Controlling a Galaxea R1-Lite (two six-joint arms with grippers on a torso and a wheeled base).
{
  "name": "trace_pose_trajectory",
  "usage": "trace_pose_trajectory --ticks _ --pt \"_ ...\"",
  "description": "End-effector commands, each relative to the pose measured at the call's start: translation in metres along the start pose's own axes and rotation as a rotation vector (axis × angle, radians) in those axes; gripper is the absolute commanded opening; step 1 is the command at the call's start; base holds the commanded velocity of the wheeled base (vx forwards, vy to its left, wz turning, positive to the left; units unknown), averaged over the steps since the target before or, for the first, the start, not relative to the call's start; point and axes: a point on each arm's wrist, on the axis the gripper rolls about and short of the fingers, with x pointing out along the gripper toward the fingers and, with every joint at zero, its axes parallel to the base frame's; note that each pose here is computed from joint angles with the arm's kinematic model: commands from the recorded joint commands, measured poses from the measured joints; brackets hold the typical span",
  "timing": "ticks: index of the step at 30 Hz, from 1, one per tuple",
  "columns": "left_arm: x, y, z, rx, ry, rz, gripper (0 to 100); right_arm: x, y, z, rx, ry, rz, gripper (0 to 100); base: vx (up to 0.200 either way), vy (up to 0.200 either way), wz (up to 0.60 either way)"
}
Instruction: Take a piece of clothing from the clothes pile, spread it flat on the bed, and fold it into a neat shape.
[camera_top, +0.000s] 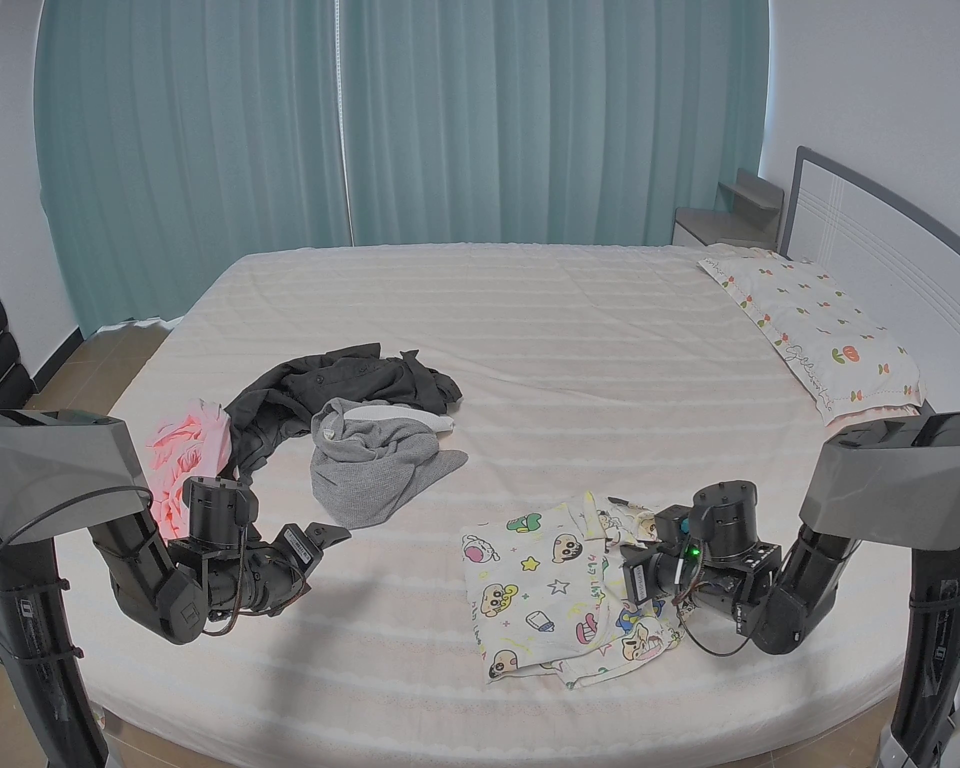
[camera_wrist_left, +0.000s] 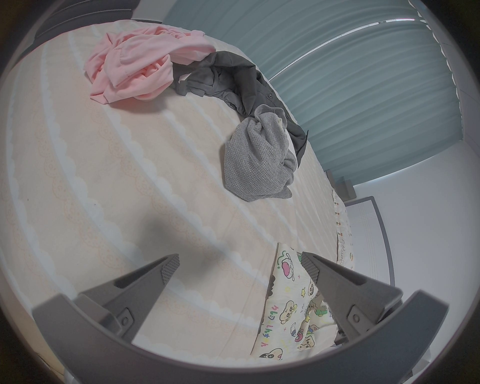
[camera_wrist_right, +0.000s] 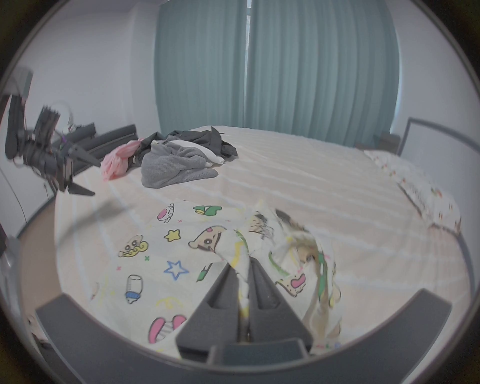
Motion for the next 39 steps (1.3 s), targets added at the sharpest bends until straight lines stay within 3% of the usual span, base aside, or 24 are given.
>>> trace_pose_trajectory --ticks 1,7,17,18,27,30,39 --pt "0.001 0.000 -0.001 0.003 0.005 0.001 100 -0.022 -0.026 -0.006 0.110 0.011 -0.015 0 0.000 0.000 0.00" --pt "0.001 0.000 -0.002 0.006 0.006 0.003 100 -0.034 -0.045 -0.027 0.183 0.047 -0.015 0 0.000 0.000 0.00" --pt "0.002 0.000 -0.002 0.006 0.006 0.004 100 -0.032 -0.053 -0.054 0.284 0.069 -0.016 0 0.000 0.000 0.00" --pt "0.002 0.001 -0.002 0.006 0.005 0.005 100 -0.032 -0.053 -0.057 0.288 0.073 -0.016 100 0.000 0.000 0.00" --pt "0.002 0.000 -0.002 0.006 0.006 0.004 100 -0.044 -0.052 -0.076 0.335 0.119 -0.034 100 0.000 0.000 0.00" --pt "0.002 0.000 -0.002 0.006 0.006 0.004 100 -0.047 -0.056 -0.070 0.338 0.089 -0.047 100 0.000 0.000 0.00" --pt "0.002 0.000 -0.002 0.006 0.006 0.004 100 -0.080 -0.059 -0.020 0.317 -0.125 -0.035 100 0.000 0.000 0.00"
